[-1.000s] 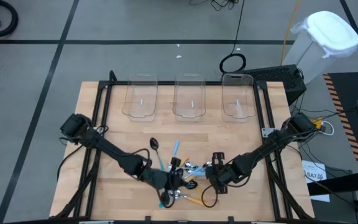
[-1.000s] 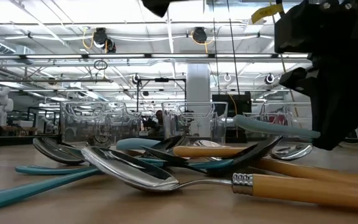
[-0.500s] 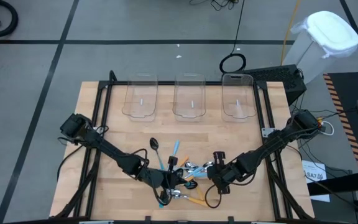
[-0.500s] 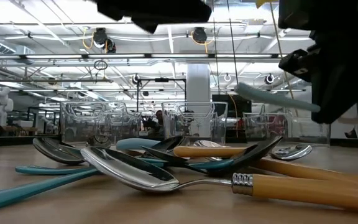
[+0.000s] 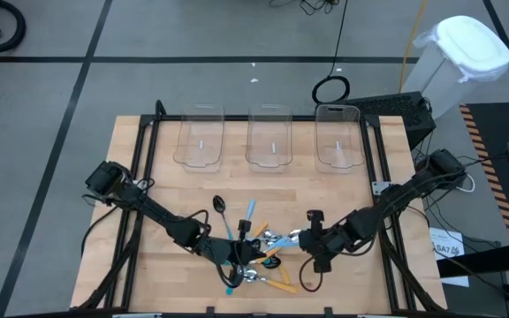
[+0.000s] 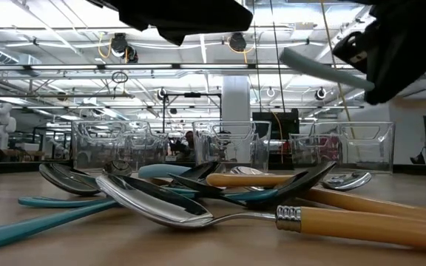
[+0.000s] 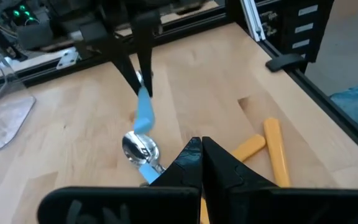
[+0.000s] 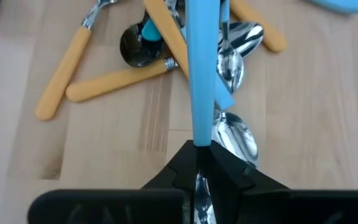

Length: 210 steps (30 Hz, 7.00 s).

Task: Sort silverware by color (type)
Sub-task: Put the light blue spoon into the right transparent bin

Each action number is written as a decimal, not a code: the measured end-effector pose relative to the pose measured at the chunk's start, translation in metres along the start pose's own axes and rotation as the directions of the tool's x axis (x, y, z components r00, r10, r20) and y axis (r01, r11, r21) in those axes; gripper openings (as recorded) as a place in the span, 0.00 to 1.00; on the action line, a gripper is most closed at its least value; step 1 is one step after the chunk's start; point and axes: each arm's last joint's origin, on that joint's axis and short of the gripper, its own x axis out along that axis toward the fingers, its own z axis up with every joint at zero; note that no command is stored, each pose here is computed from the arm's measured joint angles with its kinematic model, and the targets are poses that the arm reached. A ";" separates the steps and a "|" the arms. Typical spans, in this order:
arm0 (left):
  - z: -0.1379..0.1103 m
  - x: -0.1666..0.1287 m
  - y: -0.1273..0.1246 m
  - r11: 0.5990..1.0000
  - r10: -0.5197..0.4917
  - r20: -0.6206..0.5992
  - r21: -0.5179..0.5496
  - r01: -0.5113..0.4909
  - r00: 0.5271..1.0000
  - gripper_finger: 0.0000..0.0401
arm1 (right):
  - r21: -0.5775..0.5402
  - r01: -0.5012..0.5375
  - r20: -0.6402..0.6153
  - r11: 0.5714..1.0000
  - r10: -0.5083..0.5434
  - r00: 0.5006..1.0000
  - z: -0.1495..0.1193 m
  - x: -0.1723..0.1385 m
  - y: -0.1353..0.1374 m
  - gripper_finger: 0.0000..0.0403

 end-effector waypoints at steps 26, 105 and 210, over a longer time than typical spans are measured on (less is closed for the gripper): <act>0.004 0.000 0.001 1.000 0.005 0.038 -0.010 -0.005 0.999 0.00 | 0.034 0.019 0.207 0.999 -0.026 0.978 0.001 -0.074 -0.025 0.04; 0.060 0.013 0.108 0.898 0.429 0.333 -0.252 -0.359 0.840 0.60 | 0.357 0.356 0.659 0.864 -0.503 0.560 0.061 -0.087 -0.037 0.04; 0.031 0.025 0.136 0.871 0.365 0.135 -0.398 -0.287 0.921 0.01 | 0.228 0.505 0.722 0.832 -0.493 0.485 0.072 -0.087 -0.025 0.10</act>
